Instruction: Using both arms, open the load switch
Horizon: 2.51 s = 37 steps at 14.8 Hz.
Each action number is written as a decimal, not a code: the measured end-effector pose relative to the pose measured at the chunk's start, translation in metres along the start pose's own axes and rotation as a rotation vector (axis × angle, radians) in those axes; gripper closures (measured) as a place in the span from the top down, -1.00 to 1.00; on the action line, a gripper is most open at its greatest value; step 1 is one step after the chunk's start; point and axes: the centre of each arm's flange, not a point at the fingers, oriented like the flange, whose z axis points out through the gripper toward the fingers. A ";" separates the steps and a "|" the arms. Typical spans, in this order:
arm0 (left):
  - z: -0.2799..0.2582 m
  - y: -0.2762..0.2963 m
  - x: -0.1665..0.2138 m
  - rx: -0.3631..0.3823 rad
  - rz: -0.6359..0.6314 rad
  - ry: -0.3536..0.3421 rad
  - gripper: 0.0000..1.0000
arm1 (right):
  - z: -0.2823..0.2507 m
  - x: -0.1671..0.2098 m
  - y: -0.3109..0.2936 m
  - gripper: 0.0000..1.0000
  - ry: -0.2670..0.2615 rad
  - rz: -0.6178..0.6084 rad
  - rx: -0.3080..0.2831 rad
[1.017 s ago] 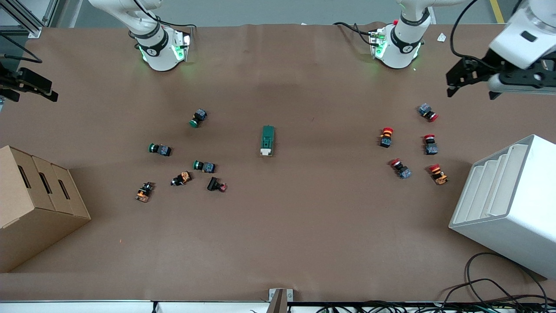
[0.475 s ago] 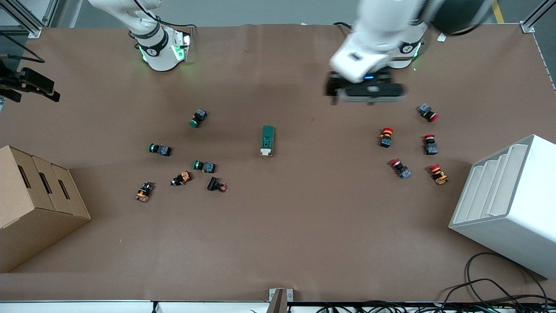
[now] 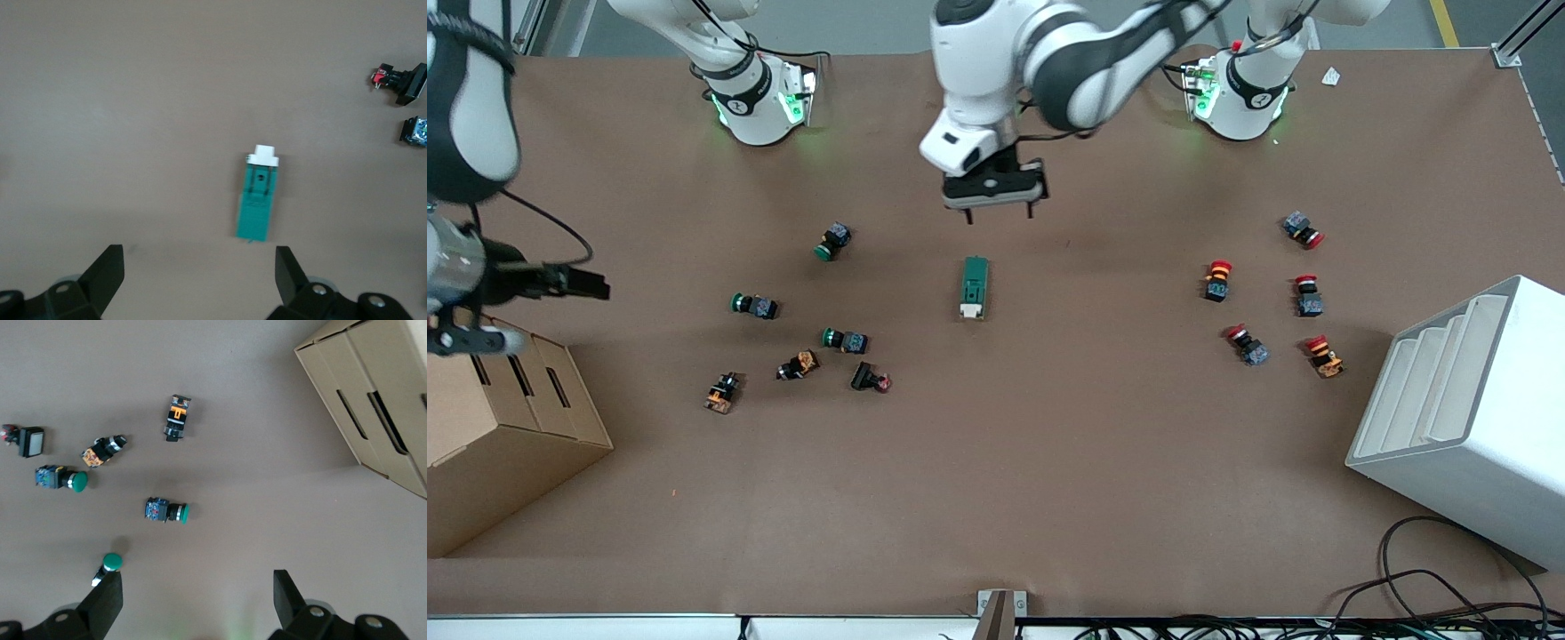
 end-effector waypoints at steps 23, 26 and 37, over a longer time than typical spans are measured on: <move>0.231 0.012 -0.171 -0.123 0.058 0.745 0.99 | 0.278 -0.007 -0.459 1.00 -0.206 1.236 -0.055; 0.248 0.008 -0.171 -0.131 0.067 0.779 0.99 | 0.291 -0.025 -0.482 1.00 -0.195 1.252 -0.075; 0.274 0.003 -0.186 -0.144 0.072 0.835 1.00 | 0.286 -0.036 -0.482 1.00 -0.245 1.238 -0.182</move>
